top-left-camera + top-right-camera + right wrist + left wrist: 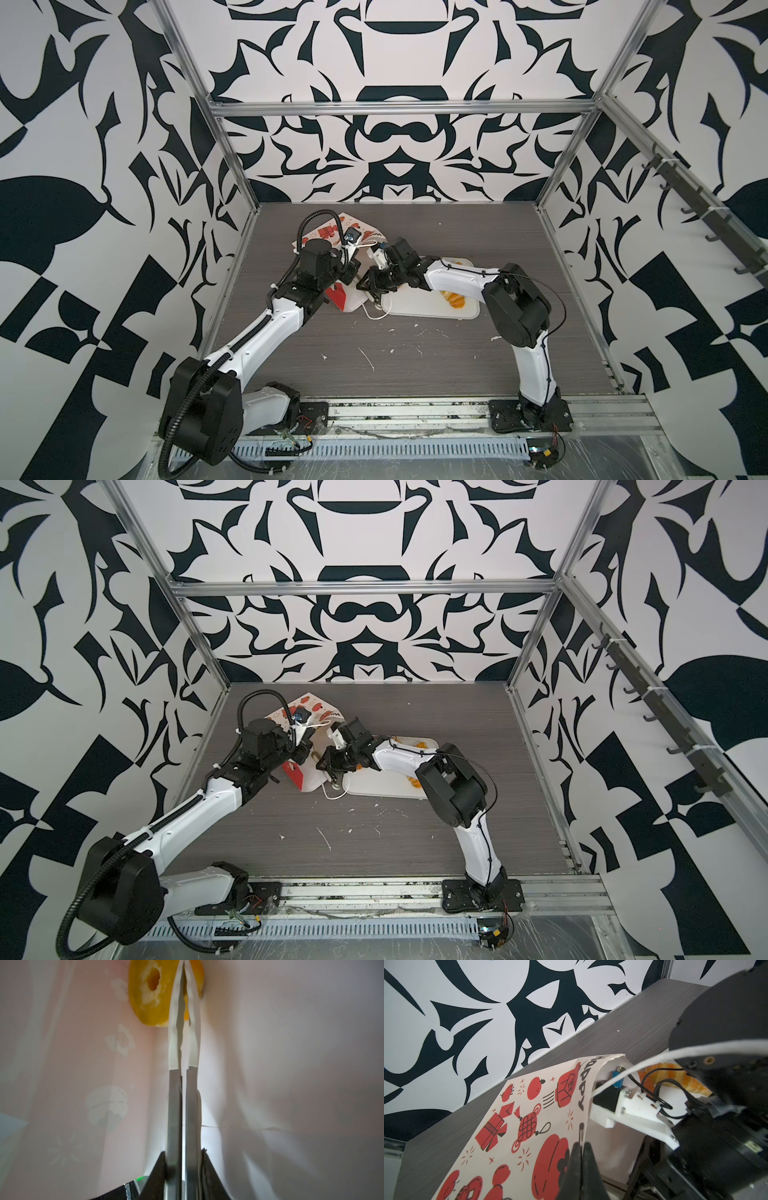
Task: Take the fake bread out of the paper bag
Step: 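Close the tongs on the round yellow bread deep in the bag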
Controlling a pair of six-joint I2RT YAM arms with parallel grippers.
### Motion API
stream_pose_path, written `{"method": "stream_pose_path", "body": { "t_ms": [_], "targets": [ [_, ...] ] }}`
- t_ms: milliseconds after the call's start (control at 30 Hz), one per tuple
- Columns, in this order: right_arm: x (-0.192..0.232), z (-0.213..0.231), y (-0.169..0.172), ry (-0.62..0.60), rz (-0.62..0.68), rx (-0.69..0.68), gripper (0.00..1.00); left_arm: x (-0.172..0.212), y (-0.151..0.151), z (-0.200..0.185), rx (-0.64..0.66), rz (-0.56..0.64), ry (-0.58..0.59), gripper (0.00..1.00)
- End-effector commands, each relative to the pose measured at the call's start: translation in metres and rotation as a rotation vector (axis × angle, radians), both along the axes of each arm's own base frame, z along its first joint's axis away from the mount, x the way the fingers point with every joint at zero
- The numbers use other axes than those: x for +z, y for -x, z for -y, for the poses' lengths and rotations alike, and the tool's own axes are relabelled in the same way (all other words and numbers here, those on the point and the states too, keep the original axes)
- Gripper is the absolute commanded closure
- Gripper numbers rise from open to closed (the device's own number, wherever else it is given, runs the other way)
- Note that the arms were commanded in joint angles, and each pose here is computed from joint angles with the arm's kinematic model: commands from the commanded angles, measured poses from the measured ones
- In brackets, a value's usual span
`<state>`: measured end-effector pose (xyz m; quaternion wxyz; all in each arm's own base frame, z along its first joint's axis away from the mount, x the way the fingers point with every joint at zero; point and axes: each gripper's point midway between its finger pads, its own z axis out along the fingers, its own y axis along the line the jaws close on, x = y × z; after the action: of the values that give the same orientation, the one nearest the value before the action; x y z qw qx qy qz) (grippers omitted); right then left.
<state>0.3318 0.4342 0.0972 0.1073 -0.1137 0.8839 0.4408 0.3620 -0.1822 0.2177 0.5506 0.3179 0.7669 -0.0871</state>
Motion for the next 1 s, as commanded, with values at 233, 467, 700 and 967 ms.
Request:
{"method": "stream_pose_path", "body": {
  "t_ms": [233,467,700,967],
  "targets": [
    [0.055,0.003,-0.005,-0.063,0.11,-0.002,0.81,0.007,-0.001,0.002,-0.005,0.029,0.017,1.0],
    [0.063,0.026,0.006,-0.019,0.144,-0.024,0.83,0.007,-0.002,0.002,0.0,0.032,0.011,1.0],
    [0.066,0.048,0.017,0.014,0.157,-0.041,0.83,0.006,-0.003,0.002,-0.002,0.028,0.006,1.0],
    [0.075,0.07,0.031,0.029,0.182,-0.067,0.84,0.006,-0.002,0.002,-0.003,0.026,0.006,1.0]
  ]
}}
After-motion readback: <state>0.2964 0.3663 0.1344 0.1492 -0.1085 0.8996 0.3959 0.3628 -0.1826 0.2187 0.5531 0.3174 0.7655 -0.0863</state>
